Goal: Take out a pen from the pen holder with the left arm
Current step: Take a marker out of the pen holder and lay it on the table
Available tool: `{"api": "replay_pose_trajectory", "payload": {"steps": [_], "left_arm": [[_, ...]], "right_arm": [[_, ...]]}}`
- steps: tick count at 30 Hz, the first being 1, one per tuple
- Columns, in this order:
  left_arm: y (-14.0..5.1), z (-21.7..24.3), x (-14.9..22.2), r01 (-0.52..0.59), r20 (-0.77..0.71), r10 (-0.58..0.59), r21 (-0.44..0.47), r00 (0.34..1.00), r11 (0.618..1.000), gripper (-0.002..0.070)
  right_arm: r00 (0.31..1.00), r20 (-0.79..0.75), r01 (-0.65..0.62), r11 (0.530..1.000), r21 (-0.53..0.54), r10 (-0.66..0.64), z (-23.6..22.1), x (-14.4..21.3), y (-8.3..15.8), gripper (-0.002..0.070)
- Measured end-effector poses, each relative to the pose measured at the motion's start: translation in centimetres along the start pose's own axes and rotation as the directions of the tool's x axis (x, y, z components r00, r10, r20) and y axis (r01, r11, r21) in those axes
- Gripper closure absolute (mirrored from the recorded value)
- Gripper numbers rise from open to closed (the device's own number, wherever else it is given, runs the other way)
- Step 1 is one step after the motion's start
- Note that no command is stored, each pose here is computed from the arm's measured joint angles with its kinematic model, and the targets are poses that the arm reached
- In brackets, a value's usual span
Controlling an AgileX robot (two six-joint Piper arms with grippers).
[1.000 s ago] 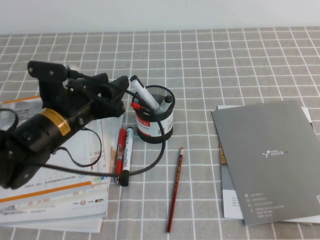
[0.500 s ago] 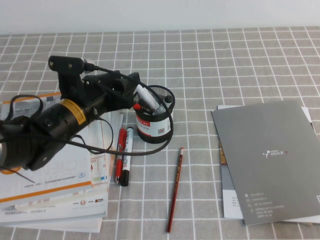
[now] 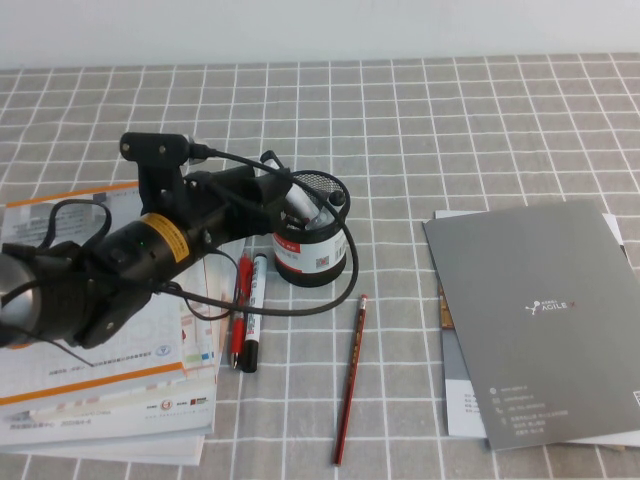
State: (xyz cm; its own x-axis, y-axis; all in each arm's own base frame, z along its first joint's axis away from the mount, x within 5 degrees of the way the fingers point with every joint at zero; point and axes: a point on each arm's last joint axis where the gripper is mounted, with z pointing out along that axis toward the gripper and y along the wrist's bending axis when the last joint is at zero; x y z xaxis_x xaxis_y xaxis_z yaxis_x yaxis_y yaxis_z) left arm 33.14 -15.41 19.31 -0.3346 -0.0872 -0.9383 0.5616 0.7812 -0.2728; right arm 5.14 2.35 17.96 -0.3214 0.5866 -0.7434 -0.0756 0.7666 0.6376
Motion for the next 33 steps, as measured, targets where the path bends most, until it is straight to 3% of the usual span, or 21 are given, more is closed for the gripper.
{"api": "replay_pose_trajectory", "payload": {"steps": [20,23,29,33], "left_arm": [[0.4,1.4,-0.4,0.209,0.054,-0.209,0.018,0.976,0.978,0.0308],[0.4,1.4,-0.3,0.215,0.052,-0.216,0.021,0.975,0.976,0.0351],[0.5,1.5,0.0,0.224,0.039,-0.225,0.024,0.974,0.974,0.0514],[0.3,1.5,0.0,0.216,0.038,-0.218,0.042,0.975,0.975,0.0571]], "right_arm": [[1.000,0.000,-0.002,1.000,-0.001,0.002,0.0,0.0,0.0,0.0689],[1.000,0.000,-0.002,1.000,-0.001,0.002,0.0,0.0,0.0,0.0689],[1.000,0.000,-0.002,1.000,-0.001,0.002,0.0,0.0,0.0,0.0689],[1.000,0.000,-0.002,1.000,-0.001,0.002,0.0,0.0,0.0,0.0689]]}}
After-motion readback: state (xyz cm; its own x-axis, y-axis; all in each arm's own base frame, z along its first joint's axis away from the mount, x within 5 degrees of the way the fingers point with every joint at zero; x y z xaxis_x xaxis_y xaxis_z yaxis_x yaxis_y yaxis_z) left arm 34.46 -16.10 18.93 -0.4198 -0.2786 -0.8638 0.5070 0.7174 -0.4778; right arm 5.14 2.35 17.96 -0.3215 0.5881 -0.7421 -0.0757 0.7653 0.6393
